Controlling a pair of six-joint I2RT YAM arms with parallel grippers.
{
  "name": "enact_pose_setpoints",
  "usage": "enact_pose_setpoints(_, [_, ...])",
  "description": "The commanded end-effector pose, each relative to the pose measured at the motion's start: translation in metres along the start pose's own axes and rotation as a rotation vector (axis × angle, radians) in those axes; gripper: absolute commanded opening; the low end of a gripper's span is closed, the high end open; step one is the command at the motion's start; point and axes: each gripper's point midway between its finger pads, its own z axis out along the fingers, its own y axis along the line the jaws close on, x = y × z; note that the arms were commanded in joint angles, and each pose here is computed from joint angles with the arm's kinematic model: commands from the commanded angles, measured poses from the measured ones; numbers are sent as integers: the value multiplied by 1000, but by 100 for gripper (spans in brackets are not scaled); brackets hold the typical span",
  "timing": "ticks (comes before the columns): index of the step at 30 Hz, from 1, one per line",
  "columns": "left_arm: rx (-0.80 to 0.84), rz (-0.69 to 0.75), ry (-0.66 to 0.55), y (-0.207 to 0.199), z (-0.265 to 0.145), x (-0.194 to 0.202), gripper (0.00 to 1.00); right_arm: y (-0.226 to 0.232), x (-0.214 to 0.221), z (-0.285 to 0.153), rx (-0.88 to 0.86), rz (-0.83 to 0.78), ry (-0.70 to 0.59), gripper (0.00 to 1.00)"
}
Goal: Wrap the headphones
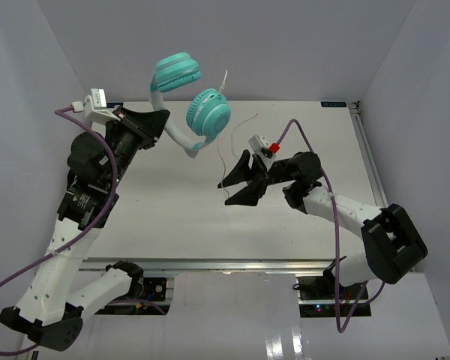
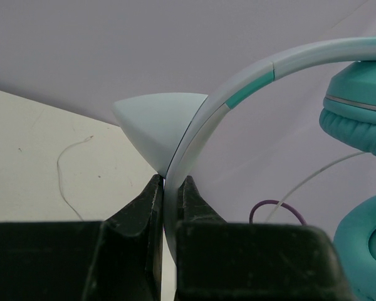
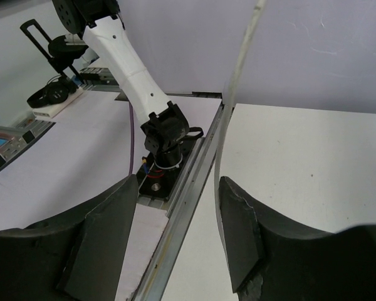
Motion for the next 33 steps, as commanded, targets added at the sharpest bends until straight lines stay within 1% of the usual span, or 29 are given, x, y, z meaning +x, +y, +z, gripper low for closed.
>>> enact_pose_setpoints(1, [115,-61,-57,-32,-7,-21,0,-4,-20,11,-21,-78,-35,59])
enact_pose_setpoints(4, [127,-69,-57,-36,-8,-22,0,-6,-15,17,-33,-66,-32,52])
enact_pose_setpoints(9, [134,-85,-58,-38,-10,-23,0,-4,-11,19,-34,-70,-29,28])
enact_pose_setpoints(13, [126,-84,-56,-35,-9,-21,0,-2,-12,17,-17,-102,-21,16])
enact_pose_setpoints(15, [88,-32,-64,-27,-7,-22,0,-4,-13,15,10,-130,-3,12])
enact_pose_setpoints(17, [7,63,-71,-11,-3,-24,0,-15,-10,9,68,-160,44,8])
enact_pose_setpoints(18, [-28,102,-85,-4,-3,-28,0,-26,2,2,142,-86,98,8])
enact_pose_setpoints(19, [-67,144,-98,3,-2,-32,0,-37,12,-8,234,-53,166,8])
enact_pose_setpoints(20, [-118,199,-95,15,-3,-32,0,-55,10,-19,328,-187,245,8])
enact_pose_setpoints(21, [-169,256,-89,27,-5,-32,0,-67,8,-35,404,-322,357,8])
enact_pose_setpoints(22, [-204,324,-77,38,-7,-30,0,-83,13,-58,538,-353,444,8])
enact_pose_setpoints(24, [-255,417,-66,54,-10,-27,0,-101,5,-97,709,-474,556,8])
enact_pose_setpoints(26, [-271,525,-28,66,-11,-20,0,-112,-9,-133,856,-532,612,8])
enact_pose_setpoints(27, [-283,549,-4,74,-11,-14,0,-116,-18,-149,924,-552,625,8])
enact_pose_setpoints(30, [-324,649,71,95,-13,2,0,-122,-46,-174,1044,-600,632,8])
enact_pose_setpoints(33, [-357,734,161,118,-13,21,0,-126,-87,-198,1163,-681,637,8])
